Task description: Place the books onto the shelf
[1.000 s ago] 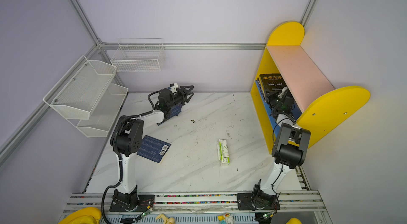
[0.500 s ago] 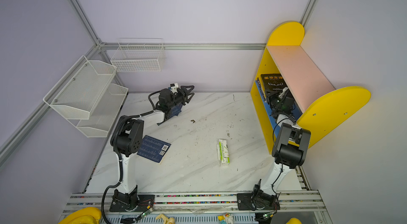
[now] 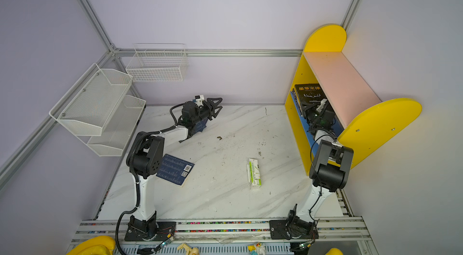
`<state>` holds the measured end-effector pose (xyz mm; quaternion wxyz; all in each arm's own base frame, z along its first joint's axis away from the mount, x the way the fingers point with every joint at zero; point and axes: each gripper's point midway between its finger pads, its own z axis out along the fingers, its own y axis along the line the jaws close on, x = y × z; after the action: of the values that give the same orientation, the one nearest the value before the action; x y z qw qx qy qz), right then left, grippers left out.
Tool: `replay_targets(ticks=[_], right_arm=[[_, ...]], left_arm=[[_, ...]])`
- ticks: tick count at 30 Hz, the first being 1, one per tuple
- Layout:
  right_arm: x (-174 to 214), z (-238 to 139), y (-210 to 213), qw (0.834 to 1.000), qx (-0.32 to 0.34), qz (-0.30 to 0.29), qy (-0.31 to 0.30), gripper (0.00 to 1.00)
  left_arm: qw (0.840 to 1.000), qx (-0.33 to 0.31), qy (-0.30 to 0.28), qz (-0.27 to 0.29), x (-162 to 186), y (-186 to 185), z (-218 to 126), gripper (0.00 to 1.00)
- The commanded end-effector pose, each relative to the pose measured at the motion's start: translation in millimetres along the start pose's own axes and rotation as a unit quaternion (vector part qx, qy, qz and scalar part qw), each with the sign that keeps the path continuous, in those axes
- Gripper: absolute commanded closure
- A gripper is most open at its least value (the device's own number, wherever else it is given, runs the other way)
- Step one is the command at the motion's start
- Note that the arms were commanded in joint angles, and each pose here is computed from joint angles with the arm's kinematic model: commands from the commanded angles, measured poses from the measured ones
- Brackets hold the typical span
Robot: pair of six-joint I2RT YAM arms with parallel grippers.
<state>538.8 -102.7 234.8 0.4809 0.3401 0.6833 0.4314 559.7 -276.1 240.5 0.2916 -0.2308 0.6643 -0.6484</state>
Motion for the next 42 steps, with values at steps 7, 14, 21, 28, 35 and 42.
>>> replay_targets(ticks=[7,14,21,28,35,42], right_arm=[[-30.1,-15.4,-11.2,1.000,0.023,0.005,-0.020,0.83],[-26.2,-18.6,-8.2,1.000,0.026,0.014,-0.011,0.65],[-30.1,-22.9,1.8,0.999,0.032,0.011,-0.014,0.50],[-30.3,-29.5,9.3,0.999,0.039,0.035,-0.015,0.42],[-30.9,-40.5,14.7,0.998,0.051,0.037,-0.029,0.39],[-35.1,-49.8,39.7,0.998,0.025,0.041,-0.041,0.38]], left_arm=[[1.000,0.015,-0.005,0.010,4.4,-12.1,-6.4,0.38],[1.000,0.019,-0.004,0.009,7.5,-13.2,-6.2,0.37],[1.000,0.018,-0.006,0.003,9.9,-8.7,-9.6,0.36],[1.000,0.023,-0.004,-0.004,11.0,-7.2,-8.7,0.36],[1.000,0.025,-0.002,-0.006,10.7,-6.8,-9.1,0.35],[1.000,0.028,0.003,-0.012,11.8,-3.9,-7.5,0.35]])
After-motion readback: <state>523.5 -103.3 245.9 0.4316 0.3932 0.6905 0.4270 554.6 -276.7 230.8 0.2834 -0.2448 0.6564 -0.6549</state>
